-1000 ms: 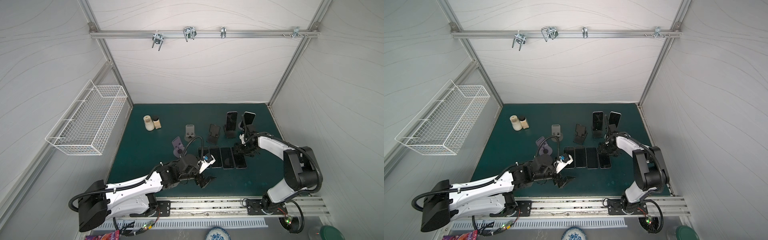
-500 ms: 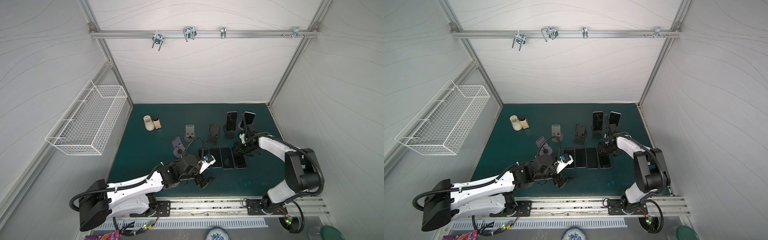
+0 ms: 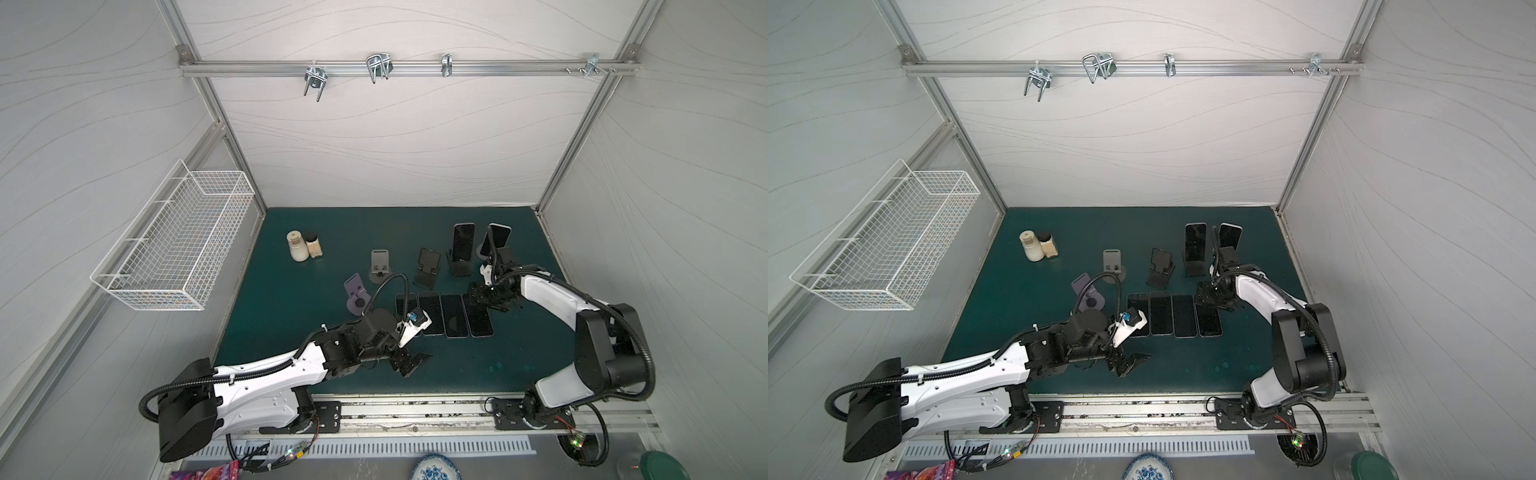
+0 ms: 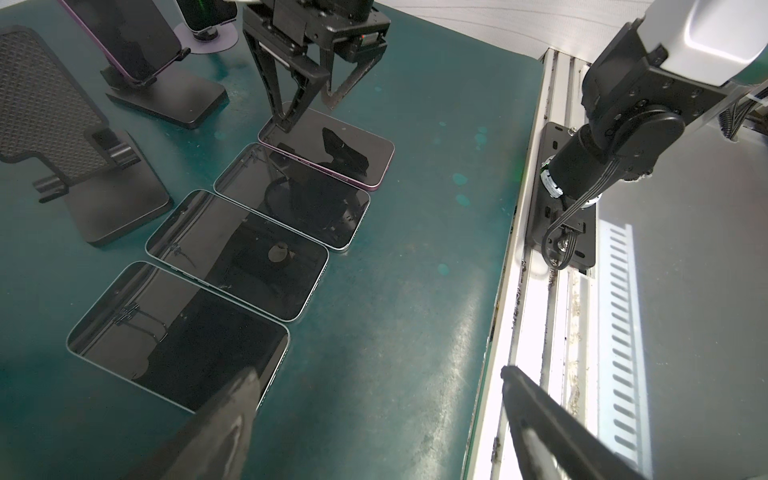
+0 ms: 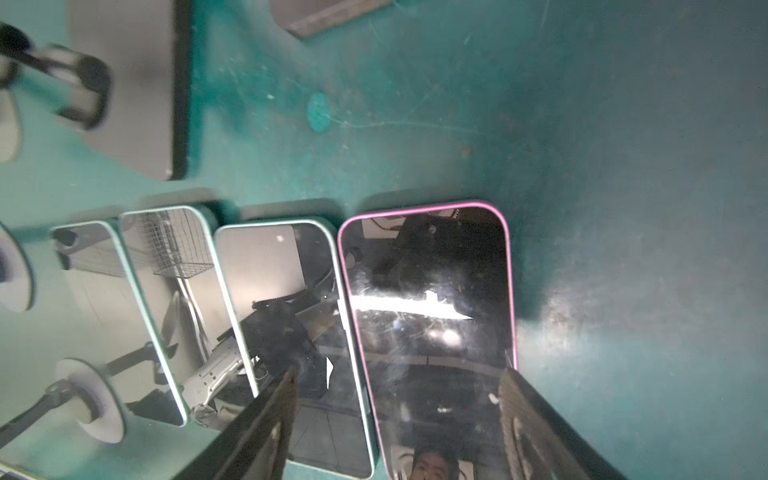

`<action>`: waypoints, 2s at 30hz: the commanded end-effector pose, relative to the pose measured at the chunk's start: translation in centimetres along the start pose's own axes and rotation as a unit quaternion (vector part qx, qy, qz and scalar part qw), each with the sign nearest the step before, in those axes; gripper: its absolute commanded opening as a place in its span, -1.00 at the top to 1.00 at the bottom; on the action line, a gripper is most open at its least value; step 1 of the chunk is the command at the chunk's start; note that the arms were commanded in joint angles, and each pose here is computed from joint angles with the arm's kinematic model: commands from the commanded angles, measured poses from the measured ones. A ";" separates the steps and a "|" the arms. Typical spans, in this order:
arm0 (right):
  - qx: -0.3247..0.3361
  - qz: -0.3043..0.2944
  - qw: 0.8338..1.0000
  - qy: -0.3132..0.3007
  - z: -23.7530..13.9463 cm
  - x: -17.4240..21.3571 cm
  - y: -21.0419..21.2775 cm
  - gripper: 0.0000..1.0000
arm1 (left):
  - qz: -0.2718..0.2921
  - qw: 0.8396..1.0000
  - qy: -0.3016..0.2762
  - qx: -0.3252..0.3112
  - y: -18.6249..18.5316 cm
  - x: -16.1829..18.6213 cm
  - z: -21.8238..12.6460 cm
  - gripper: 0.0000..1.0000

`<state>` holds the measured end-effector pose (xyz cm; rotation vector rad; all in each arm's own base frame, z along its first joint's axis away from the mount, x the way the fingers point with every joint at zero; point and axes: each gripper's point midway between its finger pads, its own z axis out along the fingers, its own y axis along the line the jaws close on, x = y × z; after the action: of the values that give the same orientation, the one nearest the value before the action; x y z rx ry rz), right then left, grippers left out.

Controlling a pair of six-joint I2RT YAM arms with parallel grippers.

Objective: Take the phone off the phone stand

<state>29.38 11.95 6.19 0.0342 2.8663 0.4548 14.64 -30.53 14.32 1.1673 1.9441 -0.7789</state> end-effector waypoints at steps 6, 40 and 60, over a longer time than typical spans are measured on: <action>-0.021 -0.007 0.997 -0.073 -4.0 -1.5 1.2 -0.61 | 0.014 1.000 -0.020 -0.001 -0.2 -1.7 -0.3 -0.83; -0.070 -0.106 0.937 -0.325 -18.1 -11.4 7.4 -0.65 | 0.153 0.976 -0.154 -0.030 4.6 -16.5 1.4 -0.86; -0.099 -0.096 0.928 -0.346 -15.0 -12.6 7.4 -0.54 | 0.099 0.977 -0.157 -0.107 7.8 -15.9 1.5 -0.85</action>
<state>37.01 13.82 24.05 -0.1019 2.1689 0.5578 26.20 -35.78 23.99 1.0854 1.6145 -0.6071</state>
